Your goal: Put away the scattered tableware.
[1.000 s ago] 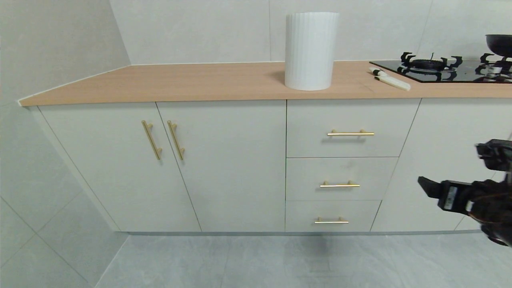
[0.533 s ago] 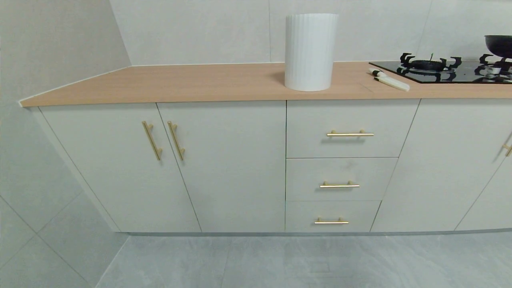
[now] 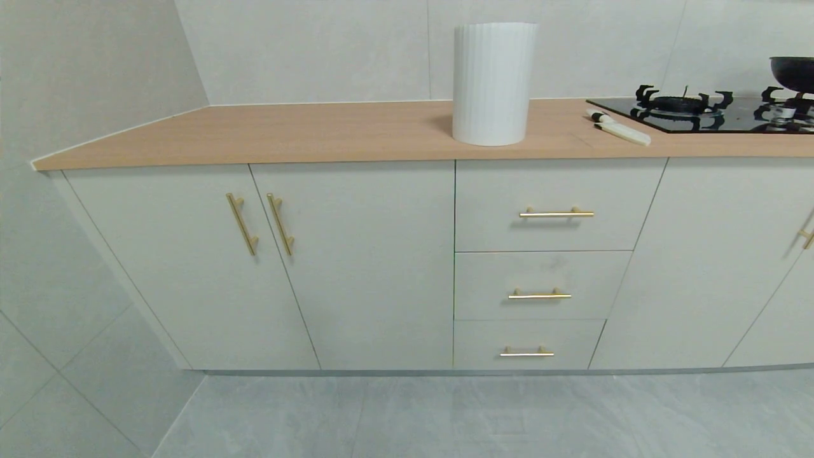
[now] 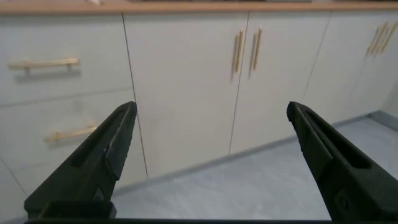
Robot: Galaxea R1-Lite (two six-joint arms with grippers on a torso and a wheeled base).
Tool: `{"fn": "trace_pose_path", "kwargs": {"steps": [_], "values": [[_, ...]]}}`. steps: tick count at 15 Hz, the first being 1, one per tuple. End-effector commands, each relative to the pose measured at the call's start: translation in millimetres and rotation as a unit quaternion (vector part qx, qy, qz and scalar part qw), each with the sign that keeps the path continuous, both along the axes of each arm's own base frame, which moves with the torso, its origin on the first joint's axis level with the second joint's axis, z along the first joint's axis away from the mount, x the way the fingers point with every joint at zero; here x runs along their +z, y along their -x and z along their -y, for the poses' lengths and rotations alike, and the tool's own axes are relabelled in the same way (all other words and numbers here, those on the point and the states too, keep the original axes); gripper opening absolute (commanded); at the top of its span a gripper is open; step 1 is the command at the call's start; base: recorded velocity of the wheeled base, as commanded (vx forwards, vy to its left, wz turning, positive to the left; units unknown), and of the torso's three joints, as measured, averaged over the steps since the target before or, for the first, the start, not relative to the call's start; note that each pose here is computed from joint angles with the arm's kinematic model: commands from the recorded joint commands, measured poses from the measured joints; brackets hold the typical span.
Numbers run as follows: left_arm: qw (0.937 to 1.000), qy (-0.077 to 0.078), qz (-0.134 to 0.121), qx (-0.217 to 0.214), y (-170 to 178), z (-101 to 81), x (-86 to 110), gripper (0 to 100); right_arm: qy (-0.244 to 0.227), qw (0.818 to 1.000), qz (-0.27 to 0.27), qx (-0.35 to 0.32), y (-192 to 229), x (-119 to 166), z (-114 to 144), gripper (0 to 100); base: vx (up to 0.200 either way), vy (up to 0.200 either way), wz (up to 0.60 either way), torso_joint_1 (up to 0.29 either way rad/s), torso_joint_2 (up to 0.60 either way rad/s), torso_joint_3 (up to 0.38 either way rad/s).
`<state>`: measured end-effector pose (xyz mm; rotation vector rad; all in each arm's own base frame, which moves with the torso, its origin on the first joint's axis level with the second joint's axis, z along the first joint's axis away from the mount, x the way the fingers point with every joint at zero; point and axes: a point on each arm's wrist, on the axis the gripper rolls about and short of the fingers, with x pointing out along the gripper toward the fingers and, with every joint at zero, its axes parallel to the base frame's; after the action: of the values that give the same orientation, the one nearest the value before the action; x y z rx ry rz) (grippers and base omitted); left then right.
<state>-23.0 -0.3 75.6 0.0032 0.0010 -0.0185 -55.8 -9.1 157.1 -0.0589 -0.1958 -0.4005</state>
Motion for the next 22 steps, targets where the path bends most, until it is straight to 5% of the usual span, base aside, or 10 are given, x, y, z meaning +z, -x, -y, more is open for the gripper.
{"fn": "trace_pose_path", "kwargs": {"steps": [1, 3, 6, 19, 22], "values": [[1.0, 0.0, 0.0, 0.0, 0.0, 0.0, 0.0, 100, -0.003, 1.0, 0.012, 0.014, 2.6, -8.2, -0.9, 100, 0.0, 0.0, 0.0, 0.0, 0.0, 0.0], [1.0, 0.0, 0.0, 0.0, 0.0, 0.0, 0.0, 100, -0.056, 0.988, -0.012, 0.146, -11.8, -30.9, -6.1, 100, 0.0, 0.0, 0.0, 0.0, 0.0, 0.0], [1.0, 0.0, 0.0, 0.0, 0.0, 0.0, 0.0, 100, -0.067, 0.973, -0.074, 0.209, -25.6, -63.3, -9.2, 100, 0.0, 0.0, 0.0, 0.0, 0.0, 0.0], [1.0, 0.0, 0.0, 0.0, 0.0, 0.0, 0.0, 100, -0.048, 0.965, -0.088, 0.242, -31.2, -76.4, -10.8, 100, 0.0, 0.0, 0.0, 0.0, 0.0, 0.0], [1.0, -0.001, 0.0, 0.0, 0.0, 0.0, 0.0, 100, -0.057, 0.983, -0.08, 0.157, -31.6, -76.8, -6.9, 100, 0.0, 0.0, 0.0, 0.0, 0.0, 0.0]]}}
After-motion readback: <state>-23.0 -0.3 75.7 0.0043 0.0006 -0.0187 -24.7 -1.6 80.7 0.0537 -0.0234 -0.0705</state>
